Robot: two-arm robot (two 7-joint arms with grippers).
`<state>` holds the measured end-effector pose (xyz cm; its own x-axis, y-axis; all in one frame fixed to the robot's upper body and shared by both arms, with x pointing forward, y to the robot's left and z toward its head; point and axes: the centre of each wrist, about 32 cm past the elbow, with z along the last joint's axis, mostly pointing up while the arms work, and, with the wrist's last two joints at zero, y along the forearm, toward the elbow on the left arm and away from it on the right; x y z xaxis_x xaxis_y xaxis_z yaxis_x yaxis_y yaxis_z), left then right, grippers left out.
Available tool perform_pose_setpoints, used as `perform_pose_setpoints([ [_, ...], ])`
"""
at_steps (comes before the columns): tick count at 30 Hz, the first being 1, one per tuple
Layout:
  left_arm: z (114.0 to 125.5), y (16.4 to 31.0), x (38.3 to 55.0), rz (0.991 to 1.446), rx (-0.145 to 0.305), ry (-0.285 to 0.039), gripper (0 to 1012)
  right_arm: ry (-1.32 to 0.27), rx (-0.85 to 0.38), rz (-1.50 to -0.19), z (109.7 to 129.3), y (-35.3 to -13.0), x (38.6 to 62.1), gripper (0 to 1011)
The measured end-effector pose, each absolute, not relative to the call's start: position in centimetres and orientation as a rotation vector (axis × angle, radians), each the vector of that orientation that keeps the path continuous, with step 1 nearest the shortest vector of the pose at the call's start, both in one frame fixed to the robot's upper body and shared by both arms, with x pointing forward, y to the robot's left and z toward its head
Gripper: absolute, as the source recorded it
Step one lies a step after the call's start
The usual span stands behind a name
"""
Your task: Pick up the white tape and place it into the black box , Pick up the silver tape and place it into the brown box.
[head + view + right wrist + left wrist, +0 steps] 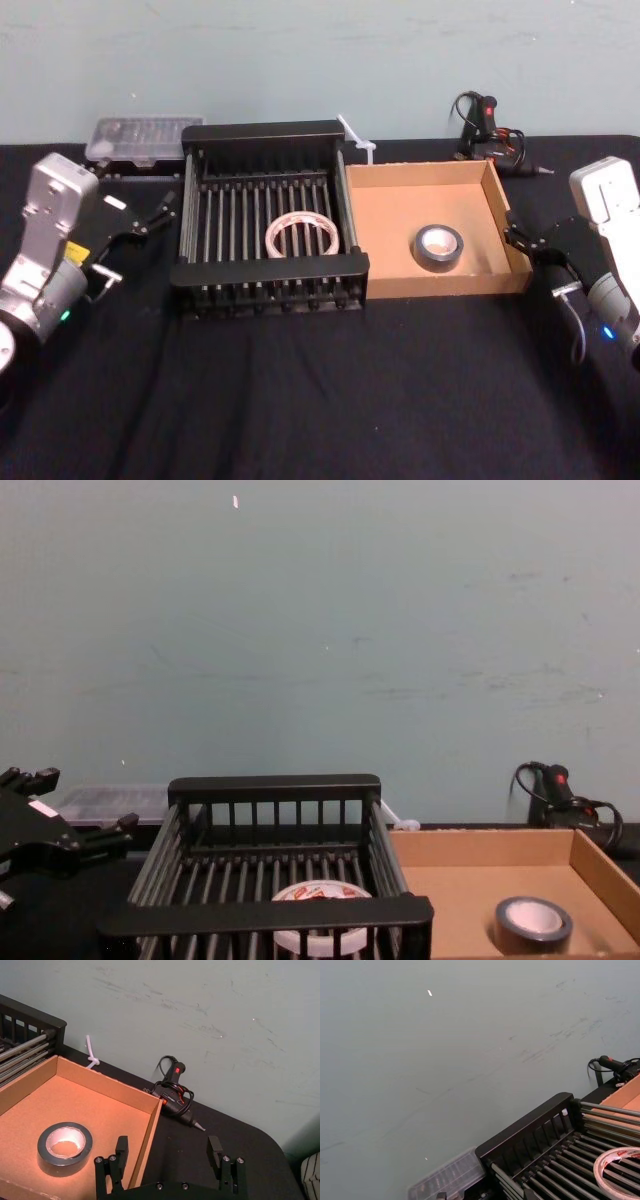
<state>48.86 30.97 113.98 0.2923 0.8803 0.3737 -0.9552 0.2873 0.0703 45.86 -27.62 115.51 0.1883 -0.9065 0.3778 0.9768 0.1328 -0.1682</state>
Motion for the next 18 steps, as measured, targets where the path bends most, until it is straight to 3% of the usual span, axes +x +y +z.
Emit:
perform_pose_setpoints([
  [18, 113.98, 30.97, 48.86, 1.248, 0.305, -0.285, 1001, -0.203, -0.419, -1.380, 115.56, -27.56, 45.87, 1002],
])
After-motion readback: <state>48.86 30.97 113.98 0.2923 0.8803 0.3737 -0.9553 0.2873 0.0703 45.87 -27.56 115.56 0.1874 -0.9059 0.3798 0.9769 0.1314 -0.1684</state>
